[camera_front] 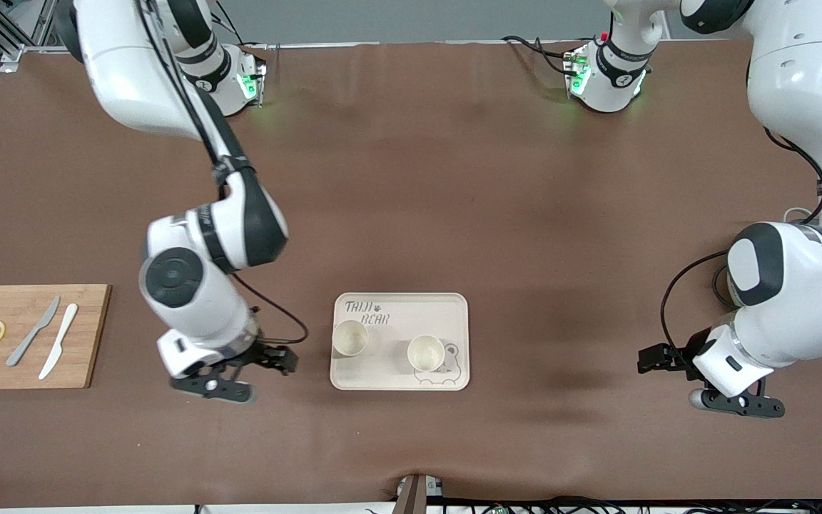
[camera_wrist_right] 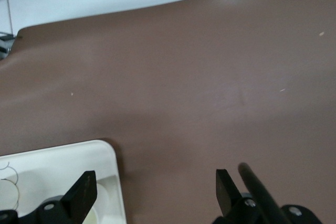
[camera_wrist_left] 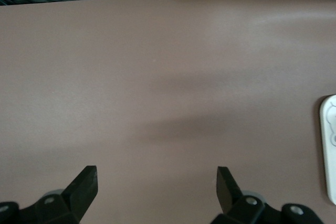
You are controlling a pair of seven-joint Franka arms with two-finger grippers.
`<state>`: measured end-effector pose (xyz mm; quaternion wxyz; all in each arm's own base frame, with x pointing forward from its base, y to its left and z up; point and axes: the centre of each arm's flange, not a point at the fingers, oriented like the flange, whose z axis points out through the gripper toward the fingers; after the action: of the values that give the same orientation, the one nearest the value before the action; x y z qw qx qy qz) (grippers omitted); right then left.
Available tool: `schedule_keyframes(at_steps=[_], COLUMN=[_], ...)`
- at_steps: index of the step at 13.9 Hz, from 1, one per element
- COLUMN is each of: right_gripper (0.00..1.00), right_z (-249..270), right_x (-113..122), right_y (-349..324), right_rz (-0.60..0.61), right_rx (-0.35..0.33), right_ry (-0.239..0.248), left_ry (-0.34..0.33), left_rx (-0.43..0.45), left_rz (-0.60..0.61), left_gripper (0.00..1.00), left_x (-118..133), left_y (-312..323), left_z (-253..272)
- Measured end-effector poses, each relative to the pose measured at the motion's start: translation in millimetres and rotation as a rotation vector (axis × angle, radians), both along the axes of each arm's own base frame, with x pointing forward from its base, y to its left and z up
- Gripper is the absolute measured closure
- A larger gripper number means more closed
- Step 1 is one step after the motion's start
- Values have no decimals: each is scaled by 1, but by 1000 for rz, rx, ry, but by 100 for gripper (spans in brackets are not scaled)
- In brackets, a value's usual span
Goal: Place white IKEA cup upright on tray with both arms
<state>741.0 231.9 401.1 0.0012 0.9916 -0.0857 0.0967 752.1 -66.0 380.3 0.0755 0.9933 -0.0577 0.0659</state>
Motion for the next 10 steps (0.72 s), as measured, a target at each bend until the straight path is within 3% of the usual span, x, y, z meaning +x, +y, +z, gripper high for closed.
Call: schedule_keyframes(at_steps=[3,10], right_gripper=[0,0], right_z=[25,86], right_x=[3,1], right_y=[-43,-190], right_rz=[8,58], right_rx=[-15,39], right_ry=[21,60], left_ry=[30,39], left_rx=[0,29], left_rz=[19,11], left_gripper=[0,0], left_x=[-28,-136], left_y=[-18,-31], left_z=[25,138])
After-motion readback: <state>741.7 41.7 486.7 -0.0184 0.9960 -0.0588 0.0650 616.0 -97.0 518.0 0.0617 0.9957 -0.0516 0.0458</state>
